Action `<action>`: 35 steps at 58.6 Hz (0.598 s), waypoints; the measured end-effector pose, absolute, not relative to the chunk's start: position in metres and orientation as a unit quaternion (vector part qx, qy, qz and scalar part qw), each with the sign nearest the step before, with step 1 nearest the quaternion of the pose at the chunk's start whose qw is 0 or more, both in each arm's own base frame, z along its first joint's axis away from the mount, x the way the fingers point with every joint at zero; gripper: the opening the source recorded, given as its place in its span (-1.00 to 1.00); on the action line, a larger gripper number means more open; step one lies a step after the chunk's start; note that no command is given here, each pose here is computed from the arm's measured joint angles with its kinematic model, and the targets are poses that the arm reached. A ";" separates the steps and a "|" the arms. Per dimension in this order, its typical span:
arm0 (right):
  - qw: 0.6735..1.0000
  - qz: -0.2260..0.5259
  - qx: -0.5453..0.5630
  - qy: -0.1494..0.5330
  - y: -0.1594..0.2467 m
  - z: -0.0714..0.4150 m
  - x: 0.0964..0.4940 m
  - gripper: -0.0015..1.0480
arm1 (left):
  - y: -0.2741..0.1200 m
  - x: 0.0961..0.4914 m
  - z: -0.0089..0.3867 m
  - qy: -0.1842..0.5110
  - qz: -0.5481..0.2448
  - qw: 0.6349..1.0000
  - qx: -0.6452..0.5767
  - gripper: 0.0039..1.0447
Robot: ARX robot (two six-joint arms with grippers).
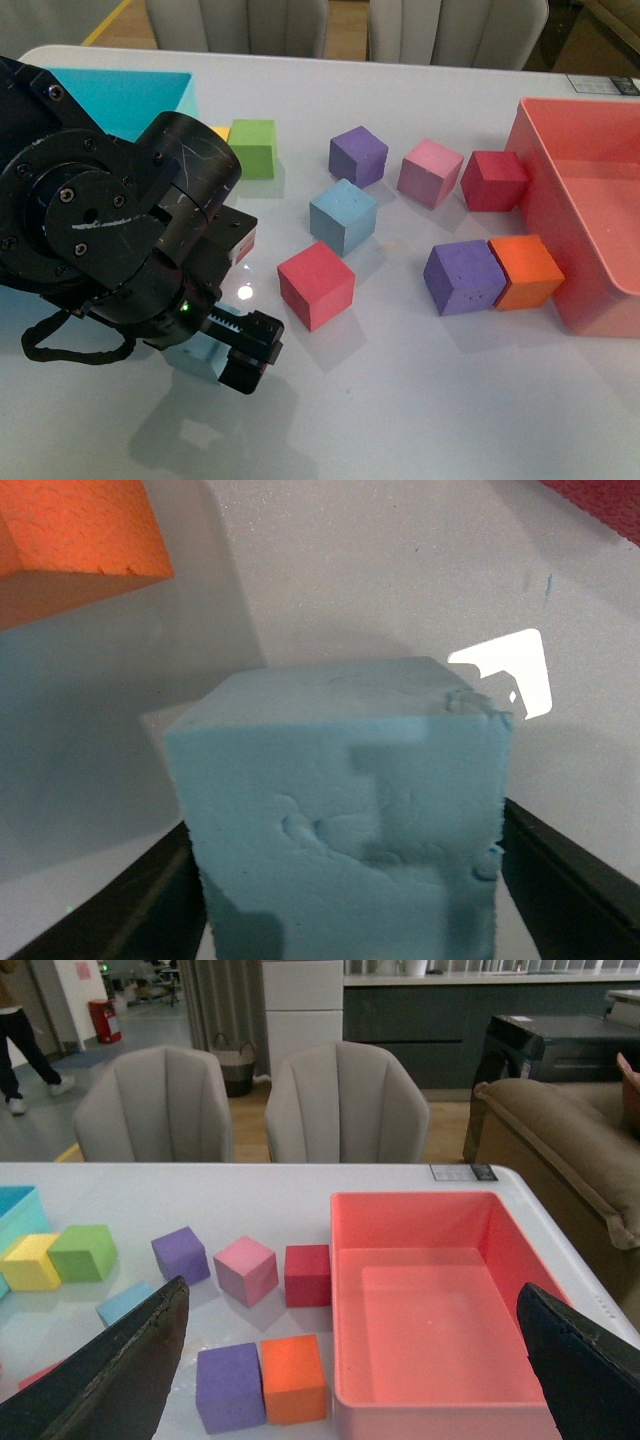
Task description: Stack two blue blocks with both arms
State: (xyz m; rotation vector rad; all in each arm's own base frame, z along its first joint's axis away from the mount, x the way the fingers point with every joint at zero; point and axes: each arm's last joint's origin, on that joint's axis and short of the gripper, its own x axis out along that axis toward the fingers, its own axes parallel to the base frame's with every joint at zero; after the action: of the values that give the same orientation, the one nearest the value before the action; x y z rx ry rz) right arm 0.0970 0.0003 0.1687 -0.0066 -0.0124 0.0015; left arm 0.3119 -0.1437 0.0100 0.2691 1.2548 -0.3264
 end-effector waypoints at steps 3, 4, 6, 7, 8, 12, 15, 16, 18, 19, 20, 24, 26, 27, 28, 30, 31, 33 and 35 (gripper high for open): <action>1.000 0.001 -0.003 -0.006 0.000 0.169 0.097 0.83 | -0.144 0.312 0.010 0.582 -0.151 0.789 0.125 0.29; 1.000 0.001 -0.003 -0.006 0.000 0.169 0.097 0.83 | -0.144 0.312 0.010 0.583 -0.150 0.789 0.124 0.23; 1.000 0.001 -0.003 -0.006 0.000 0.169 0.097 0.83 | -0.144 0.312 0.010 0.583 -0.150 0.789 0.124 0.15; 1.000 0.001 -0.003 -0.006 0.000 0.169 0.097 0.83 | -0.144 0.312 0.010 0.583 -0.149 0.789 0.124 0.13; 1.000 0.001 -0.003 -0.006 0.000 0.169 0.097 0.83 | -0.144 0.312 0.010 0.583 -0.149 0.789 0.123 0.09; 1.000 0.001 -0.003 -0.006 0.000 0.169 0.097 0.83 | -0.144 0.312 0.011 0.582 -0.149 0.790 0.123 0.02; 1.000 0.001 -0.003 -0.006 0.000 0.169 0.097 0.83 | -0.143 0.311 0.012 0.582 -0.149 0.790 0.123 -0.03; 1.000 0.001 -0.003 -0.006 0.000 0.169 0.097 0.83 | -0.143 0.310 0.012 0.582 -0.149 0.790 0.123 -0.04; 1.000 0.001 -0.003 -0.006 0.000 0.169 0.097 0.83 | -0.143 0.309 0.013 0.582 -0.149 0.790 0.123 -0.06; 1.000 0.001 -0.003 -0.006 0.000 0.169 0.097 0.83 | -0.142 0.308 0.014 0.582 -0.149 0.790 0.123 -0.07; 1.000 0.001 -0.003 -0.006 0.000 0.169 0.097 0.83 | -0.142 0.307 0.014 0.582 -0.150 0.790 0.123 -0.08; 1.000 0.001 -0.003 -0.006 0.000 0.169 0.097 0.83 | -0.141 0.302 0.022 0.580 -0.152 0.792 0.118 -0.08; 1.000 0.001 -0.003 -0.006 0.000 0.169 0.097 0.83 | -0.141 0.300 0.027 0.579 -0.154 0.792 0.115 -0.09; 1.000 0.001 -0.003 -0.006 0.000 0.169 0.097 0.83 | -0.141 0.299 0.031 0.577 -0.156 0.793 0.114 -0.09; 1.000 0.001 -0.003 -0.006 0.000 0.169 0.097 0.83 | -0.141 0.298 0.033 0.577 -0.157 0.794 0.113 -0.09; 1.000 0.001 -0.003 -0.006 0.000 0.169 0.097 0.83 | -0.141 0.297 0.040 0.573 -0.159 0.796 0.113 -0.10; 1.000 0.001 -0.003 -0.006 0.000 0.169 0.097 0.83 | -0.142 0.296 0.045 0.570 -0.162 0.798 0.112 -0.10; 1.000 0.001 -0.003 -0.006 0.000 0.169 0.097 0.83 | -0.143 0.296 0.050 0.567 -0.164 0.800 0.112 -0.11; 1.000 0.001 -0.003 -0.006 0.000 0.169 0.097 0.83 | -0.143 0.295 0.058 0.562 -0.167 0.803 0.112 -0.11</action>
State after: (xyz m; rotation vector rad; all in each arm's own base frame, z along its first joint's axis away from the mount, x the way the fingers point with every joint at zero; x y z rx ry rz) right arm 0.0970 0.0003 0.1687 -0.0066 -0.0124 0.0015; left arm 0.2953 -0.1435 0.0583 0.2395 1.2035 -0.3579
